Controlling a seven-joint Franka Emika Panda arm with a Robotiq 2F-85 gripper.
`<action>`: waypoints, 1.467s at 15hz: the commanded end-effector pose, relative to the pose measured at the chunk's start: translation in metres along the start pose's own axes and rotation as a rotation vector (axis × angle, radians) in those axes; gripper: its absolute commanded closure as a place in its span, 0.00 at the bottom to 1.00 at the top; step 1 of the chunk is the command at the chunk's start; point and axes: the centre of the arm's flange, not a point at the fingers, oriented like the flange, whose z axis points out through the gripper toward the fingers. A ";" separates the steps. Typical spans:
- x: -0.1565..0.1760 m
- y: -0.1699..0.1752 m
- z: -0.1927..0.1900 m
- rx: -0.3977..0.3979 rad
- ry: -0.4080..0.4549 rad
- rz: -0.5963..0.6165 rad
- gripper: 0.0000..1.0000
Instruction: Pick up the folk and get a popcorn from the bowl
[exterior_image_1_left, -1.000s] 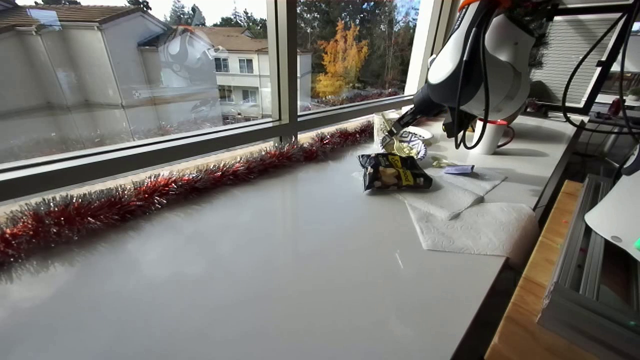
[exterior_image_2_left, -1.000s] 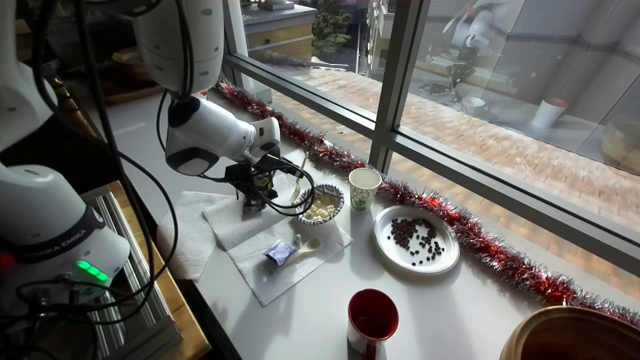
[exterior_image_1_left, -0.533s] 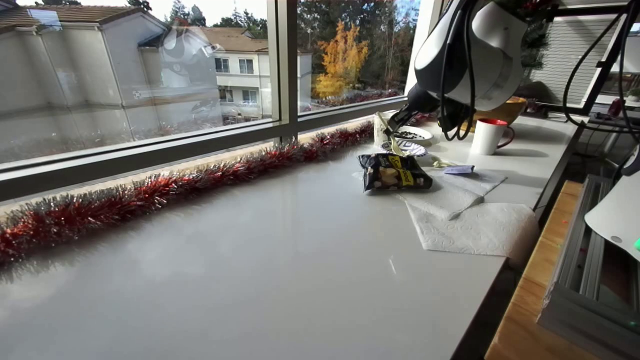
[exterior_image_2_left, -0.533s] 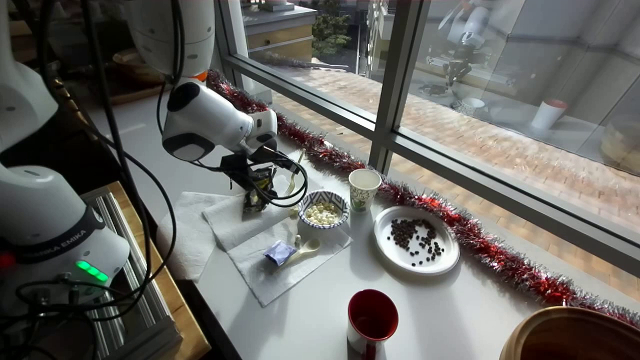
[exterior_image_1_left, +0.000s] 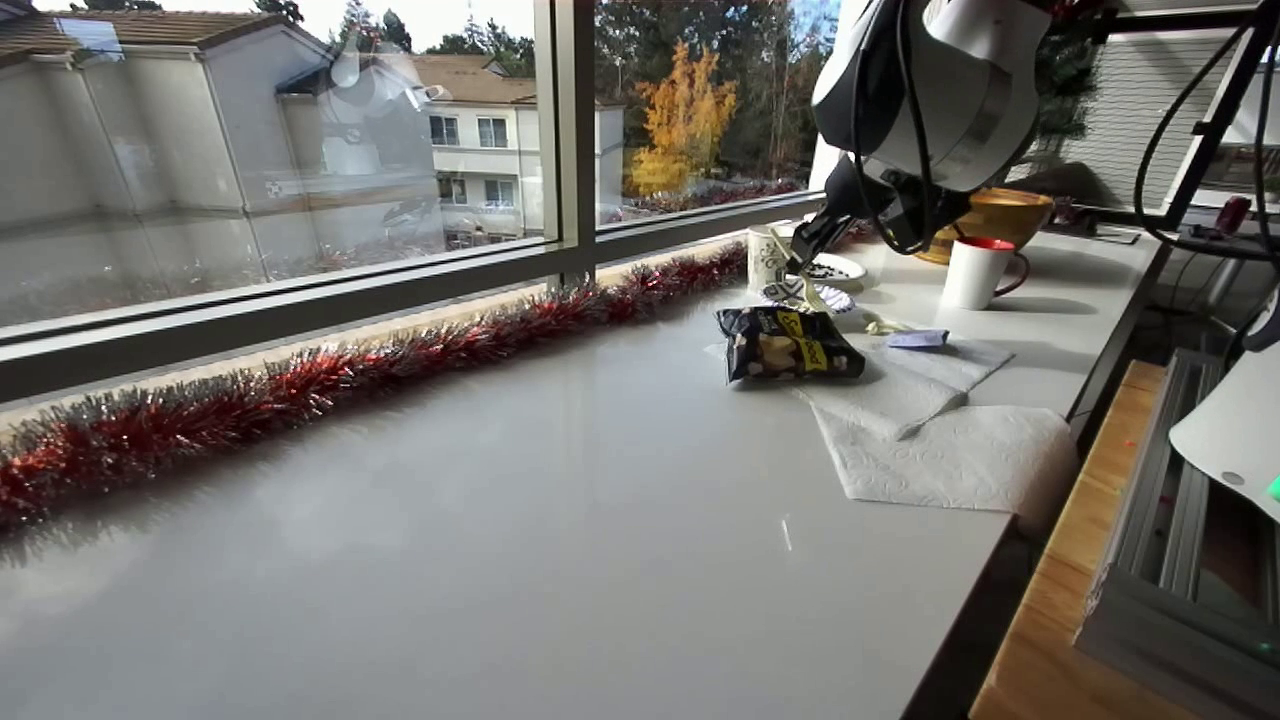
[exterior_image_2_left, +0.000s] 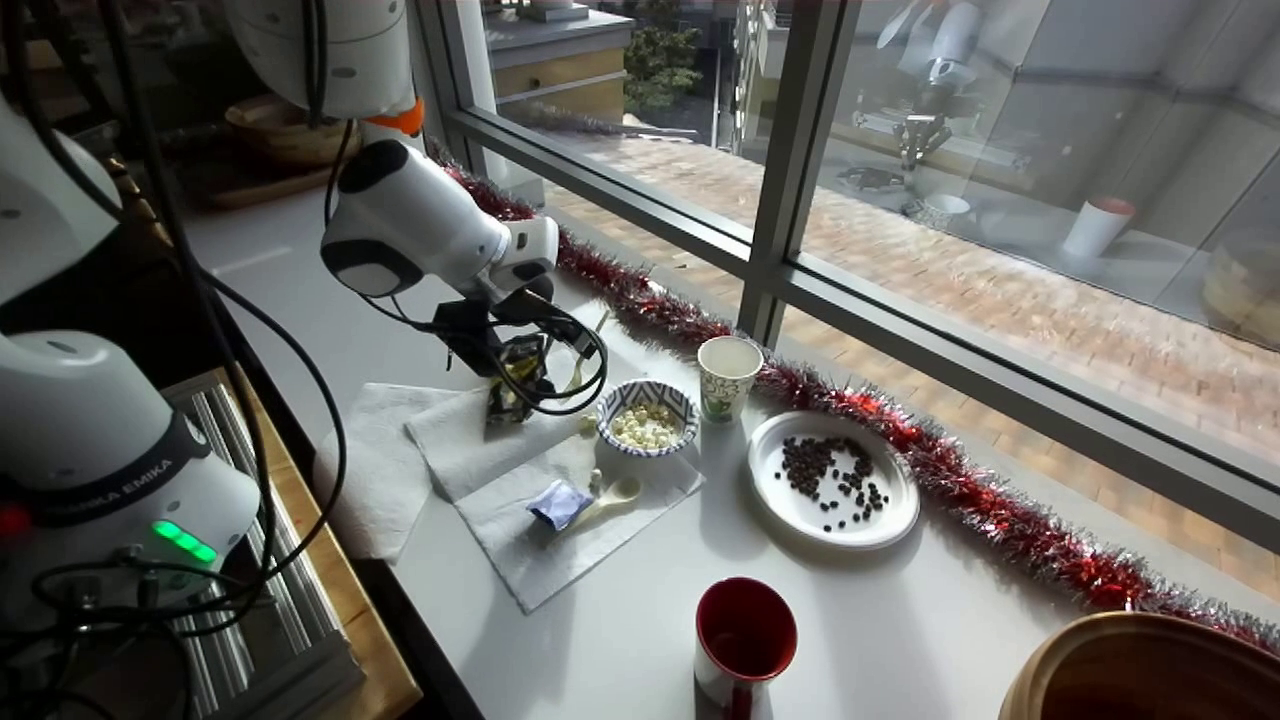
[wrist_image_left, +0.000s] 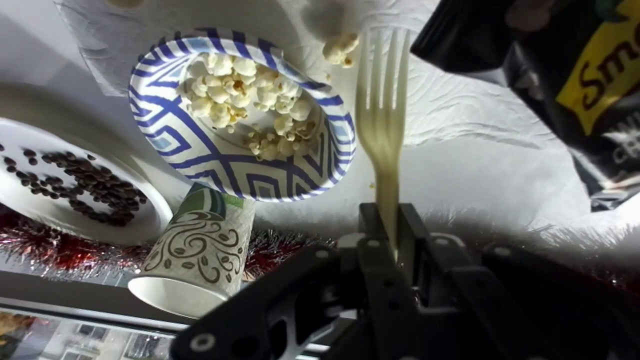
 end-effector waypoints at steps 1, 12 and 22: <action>-0.009 0.029 -0.046 0.033 -0.139 -0.028 0.97; -0.050 0.077 -0.036 0.118 -0.458 -0.042 0.97; -0.057 0.071 -0.021 0.113 -0.462 -0.097 0.62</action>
